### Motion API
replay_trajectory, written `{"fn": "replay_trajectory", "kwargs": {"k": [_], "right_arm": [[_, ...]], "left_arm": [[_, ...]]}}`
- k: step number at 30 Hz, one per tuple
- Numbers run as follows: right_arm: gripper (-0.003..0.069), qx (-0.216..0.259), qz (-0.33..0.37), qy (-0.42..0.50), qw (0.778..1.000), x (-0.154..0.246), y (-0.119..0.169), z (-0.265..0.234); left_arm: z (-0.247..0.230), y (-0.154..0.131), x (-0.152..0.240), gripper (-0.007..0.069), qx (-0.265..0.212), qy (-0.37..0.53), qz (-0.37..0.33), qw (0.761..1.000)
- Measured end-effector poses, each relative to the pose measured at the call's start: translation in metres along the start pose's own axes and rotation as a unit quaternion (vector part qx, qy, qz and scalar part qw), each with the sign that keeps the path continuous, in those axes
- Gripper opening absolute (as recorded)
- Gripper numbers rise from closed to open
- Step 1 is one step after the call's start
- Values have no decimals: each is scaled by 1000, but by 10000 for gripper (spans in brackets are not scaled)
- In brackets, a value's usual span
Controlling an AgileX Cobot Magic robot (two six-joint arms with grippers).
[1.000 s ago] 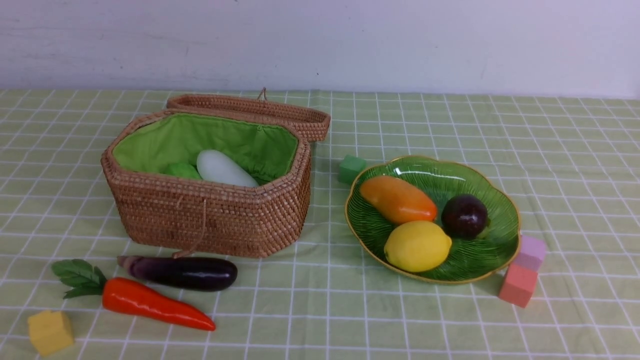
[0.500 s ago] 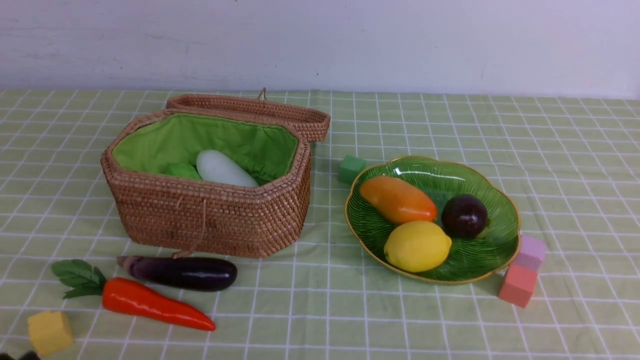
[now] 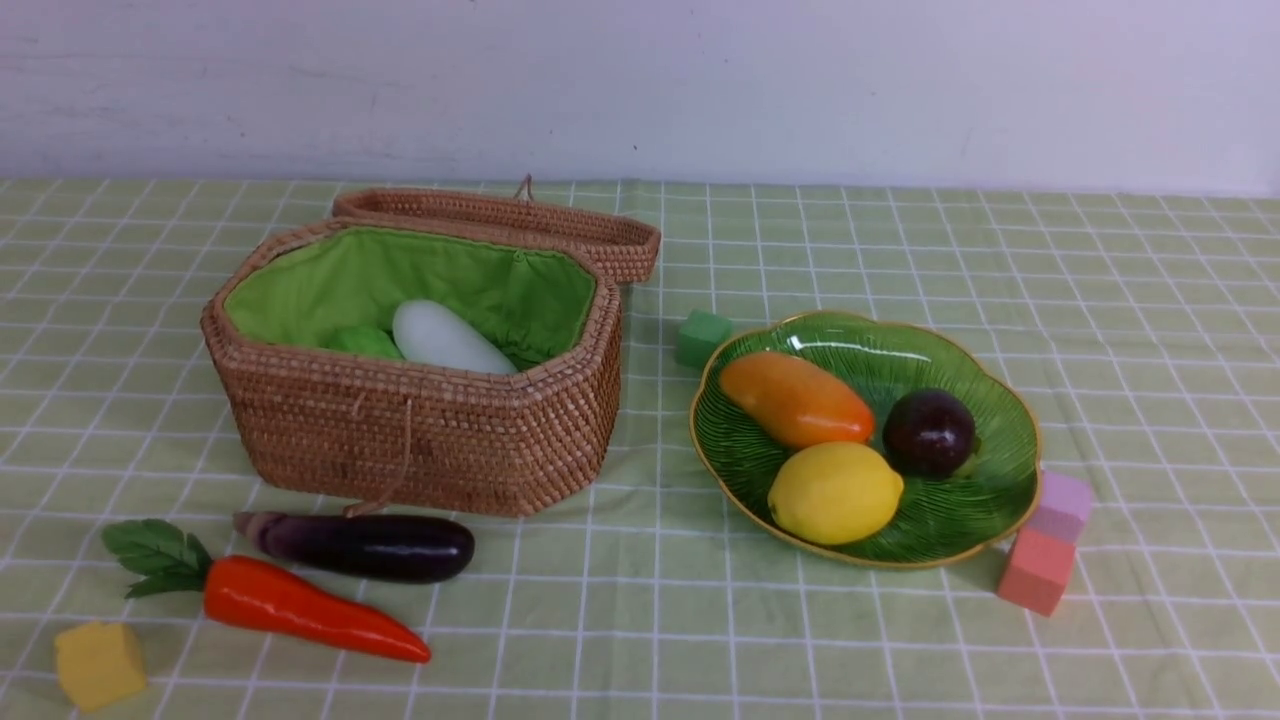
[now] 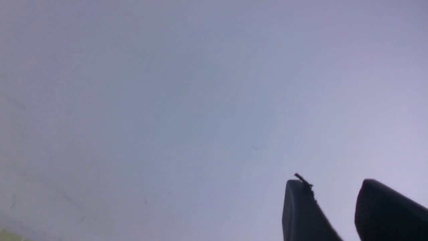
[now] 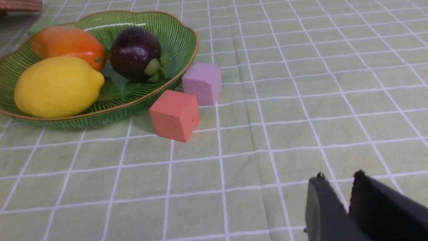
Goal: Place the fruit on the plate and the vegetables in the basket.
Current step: Use the left arm to grab a carrot and put it into the left basket
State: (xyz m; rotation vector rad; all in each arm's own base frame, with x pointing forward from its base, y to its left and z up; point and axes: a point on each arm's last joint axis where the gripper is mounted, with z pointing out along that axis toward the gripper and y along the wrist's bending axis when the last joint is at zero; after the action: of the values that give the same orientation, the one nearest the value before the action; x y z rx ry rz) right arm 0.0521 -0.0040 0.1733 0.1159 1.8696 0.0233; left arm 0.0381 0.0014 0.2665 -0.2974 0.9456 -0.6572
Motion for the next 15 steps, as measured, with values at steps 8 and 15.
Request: {"fn": "replay_trajectory", "kwargs": {"k": [8, 15], "right_arm": [[141, 0, 0, 0, 1000, 0, 0, 0], [148, 0, 0, 0, 1000, 0, 0, 0]], "left_arm": [[27, -61, -71, 238, 50, -8, 122, 991], [83, -71, -79, 238, -48, 180, 173, 967]]}}
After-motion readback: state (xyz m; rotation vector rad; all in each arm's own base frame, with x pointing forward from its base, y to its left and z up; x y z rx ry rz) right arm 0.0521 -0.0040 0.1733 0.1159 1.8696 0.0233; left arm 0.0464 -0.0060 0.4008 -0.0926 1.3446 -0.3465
